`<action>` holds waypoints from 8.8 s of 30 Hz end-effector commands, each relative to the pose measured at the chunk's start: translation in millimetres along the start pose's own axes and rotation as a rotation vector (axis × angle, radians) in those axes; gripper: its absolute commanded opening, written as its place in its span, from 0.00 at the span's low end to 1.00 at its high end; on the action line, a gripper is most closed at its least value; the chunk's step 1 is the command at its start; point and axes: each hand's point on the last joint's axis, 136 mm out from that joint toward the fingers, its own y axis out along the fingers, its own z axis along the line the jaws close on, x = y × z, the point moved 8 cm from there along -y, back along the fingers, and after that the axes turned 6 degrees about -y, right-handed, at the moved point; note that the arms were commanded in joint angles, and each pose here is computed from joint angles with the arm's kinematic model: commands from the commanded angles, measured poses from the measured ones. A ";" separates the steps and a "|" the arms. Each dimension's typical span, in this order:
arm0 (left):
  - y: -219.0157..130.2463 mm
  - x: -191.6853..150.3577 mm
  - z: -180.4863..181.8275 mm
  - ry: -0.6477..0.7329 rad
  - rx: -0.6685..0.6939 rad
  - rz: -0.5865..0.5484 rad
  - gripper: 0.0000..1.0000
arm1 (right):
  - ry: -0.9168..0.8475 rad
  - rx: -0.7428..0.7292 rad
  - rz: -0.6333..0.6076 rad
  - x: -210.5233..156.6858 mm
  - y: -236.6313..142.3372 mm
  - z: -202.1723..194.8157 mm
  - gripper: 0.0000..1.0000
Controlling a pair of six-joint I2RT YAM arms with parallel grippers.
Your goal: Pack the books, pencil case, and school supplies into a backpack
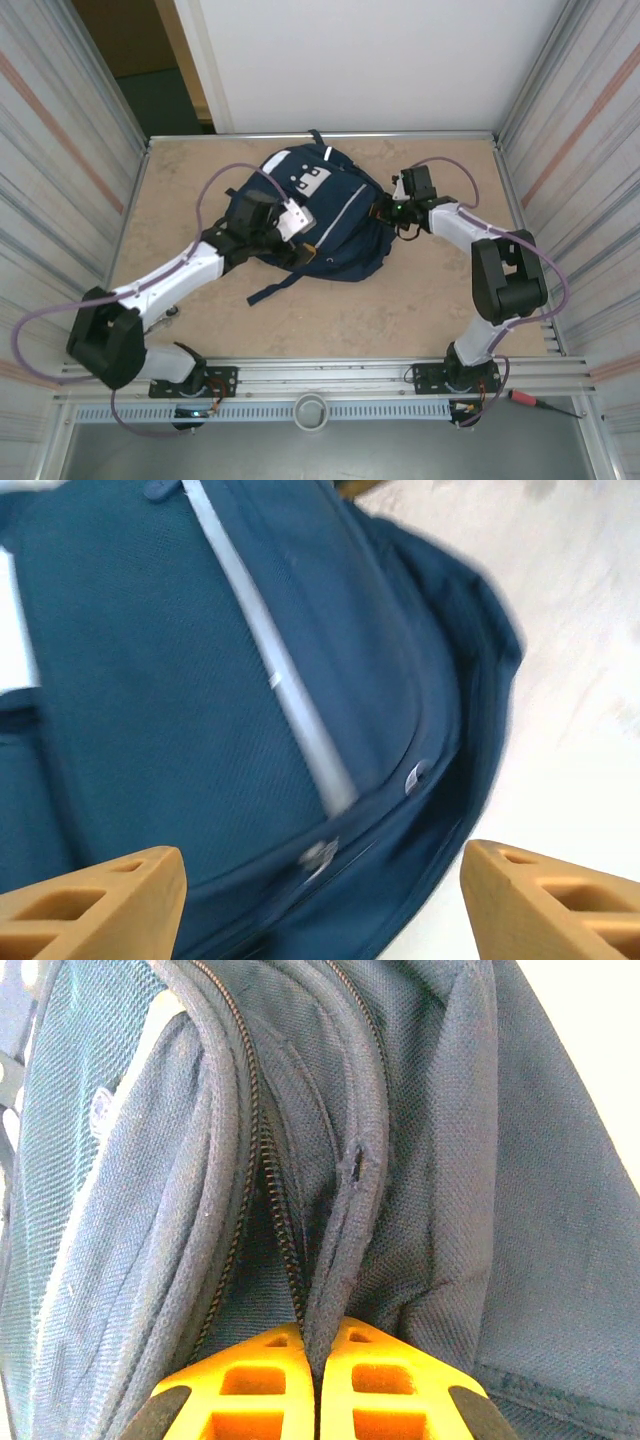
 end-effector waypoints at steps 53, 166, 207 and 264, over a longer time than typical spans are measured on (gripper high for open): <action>45.0 47.1 10.5 -0.025 -0.386 -0.053 0.00 | -0.508 0.006 -0.288 -80.8 -66.7 112.9 0.52; 84.0 64.3 15.8 0.151 -0.407 -0.103 0.00 | -0.522 0.178 -0.205 -87.5 -43.3 39.9 0.49; 80.8 66.2 19.0 0.156 -0.386 -0.084 0.00 | -0.609 0.182 -0.219 -91.6 -7.4 37.1 0.17; 2.0 -20.0 43.6 0.316 -0.140 -0.251 0.01 | -0.613 0.108 -0.083 -92.1 -69.0 62.5 0.00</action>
